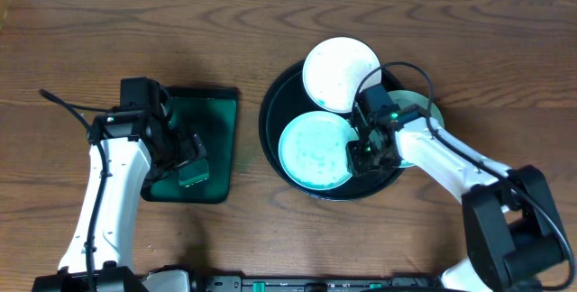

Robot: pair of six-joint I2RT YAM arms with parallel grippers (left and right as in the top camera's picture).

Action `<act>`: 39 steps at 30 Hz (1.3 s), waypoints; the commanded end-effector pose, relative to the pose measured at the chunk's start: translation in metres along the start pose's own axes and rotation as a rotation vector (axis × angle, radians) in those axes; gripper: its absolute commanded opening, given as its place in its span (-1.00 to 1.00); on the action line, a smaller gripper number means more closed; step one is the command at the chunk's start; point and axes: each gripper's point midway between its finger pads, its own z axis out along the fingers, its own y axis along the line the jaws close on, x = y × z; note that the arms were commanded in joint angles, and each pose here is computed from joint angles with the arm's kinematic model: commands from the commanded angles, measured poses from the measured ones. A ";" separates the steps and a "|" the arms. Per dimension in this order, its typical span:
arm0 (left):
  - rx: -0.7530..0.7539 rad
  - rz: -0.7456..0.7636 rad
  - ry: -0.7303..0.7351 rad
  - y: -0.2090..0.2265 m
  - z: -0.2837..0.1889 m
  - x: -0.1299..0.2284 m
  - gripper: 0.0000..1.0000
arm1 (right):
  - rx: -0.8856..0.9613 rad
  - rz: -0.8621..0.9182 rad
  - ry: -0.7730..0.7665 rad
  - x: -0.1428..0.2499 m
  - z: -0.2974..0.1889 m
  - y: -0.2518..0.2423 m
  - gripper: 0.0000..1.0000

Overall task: Clean dirty plates on tray and stack at the side
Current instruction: 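Grasp the green sponge with left gripper, plate rim with right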

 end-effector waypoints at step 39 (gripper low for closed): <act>0.100 0.083 -0.148 -0.029 0.015 -0.028 -0.85 | 0.039 0.071 -0.061 -0.029 0.028 -0.017 -0.98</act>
